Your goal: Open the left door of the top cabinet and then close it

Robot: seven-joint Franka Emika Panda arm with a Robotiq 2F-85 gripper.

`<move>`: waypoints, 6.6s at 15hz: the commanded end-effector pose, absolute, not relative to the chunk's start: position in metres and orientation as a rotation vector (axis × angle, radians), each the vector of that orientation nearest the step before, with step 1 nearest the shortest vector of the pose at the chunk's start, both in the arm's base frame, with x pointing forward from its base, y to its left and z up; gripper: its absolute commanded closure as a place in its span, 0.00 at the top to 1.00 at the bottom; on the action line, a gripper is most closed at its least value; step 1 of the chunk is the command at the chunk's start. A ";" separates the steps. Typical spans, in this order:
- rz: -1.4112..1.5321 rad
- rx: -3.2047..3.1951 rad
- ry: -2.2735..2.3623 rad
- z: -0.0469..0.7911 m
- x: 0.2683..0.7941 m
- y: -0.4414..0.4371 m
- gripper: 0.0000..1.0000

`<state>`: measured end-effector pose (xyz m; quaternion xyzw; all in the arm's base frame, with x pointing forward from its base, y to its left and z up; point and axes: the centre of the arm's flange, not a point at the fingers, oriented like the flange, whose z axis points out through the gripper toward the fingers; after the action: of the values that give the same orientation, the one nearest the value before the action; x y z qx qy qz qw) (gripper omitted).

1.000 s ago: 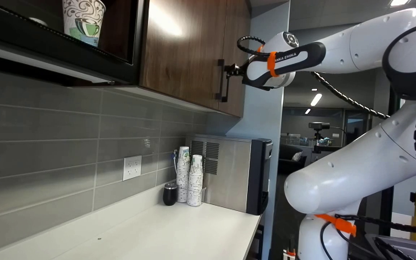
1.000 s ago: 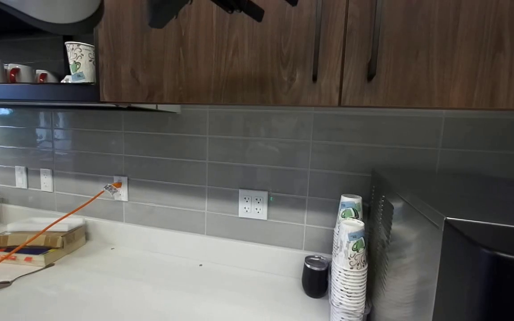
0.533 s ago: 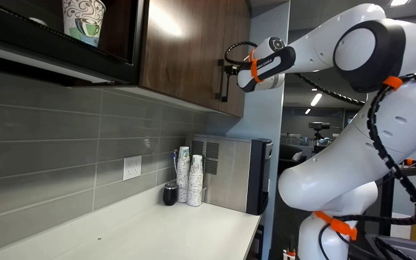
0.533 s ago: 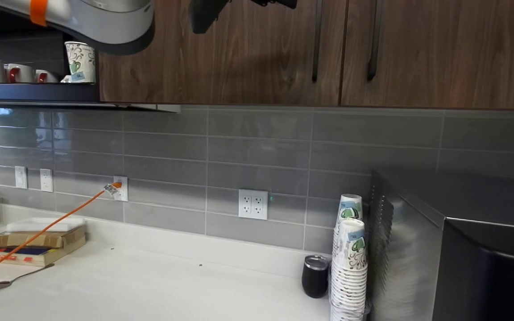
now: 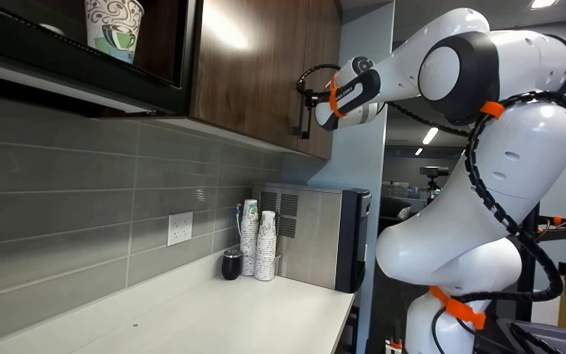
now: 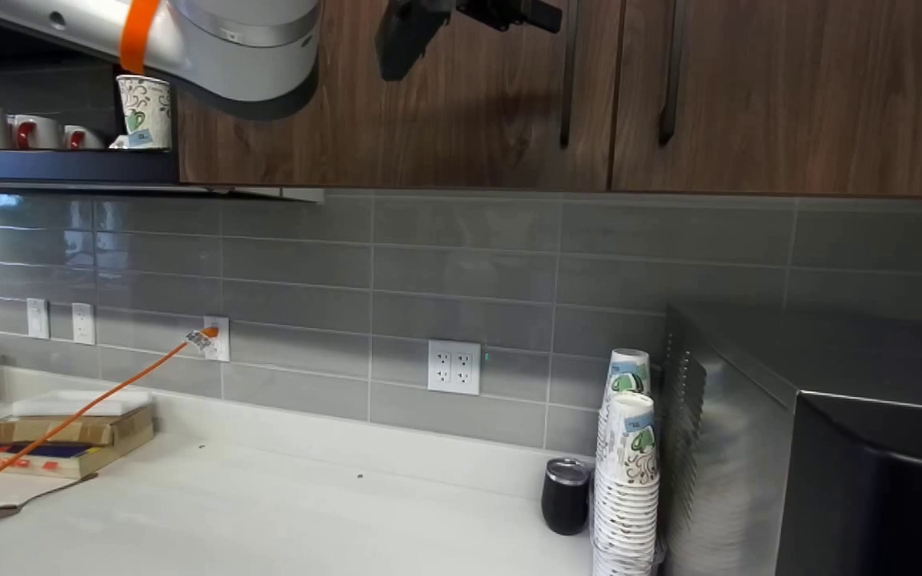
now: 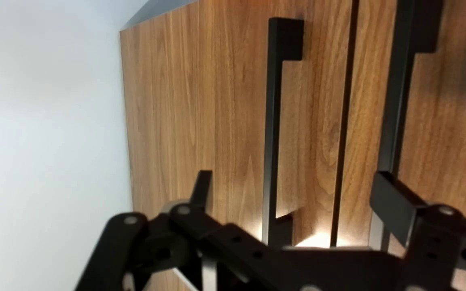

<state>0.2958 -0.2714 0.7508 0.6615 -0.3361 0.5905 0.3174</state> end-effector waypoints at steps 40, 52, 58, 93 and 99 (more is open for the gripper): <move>1.394 1.869 -1.060 0.762 0.316 -0.268 1.00; 1.413 1.905 -1.051 0.766 0.356 -0.285 1.00; 1.394 1.798 -1.108 0.763 0.361 -0.305 1.00; 1.208 1.990 -0.930 0.718 0.225 -0.282 1.00; 1.198 1.966 -0.939 0.707 0.199 -0.277 1.00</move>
<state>0.2327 -0.2748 0.7295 0.7390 -0.3479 0.4843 0.3135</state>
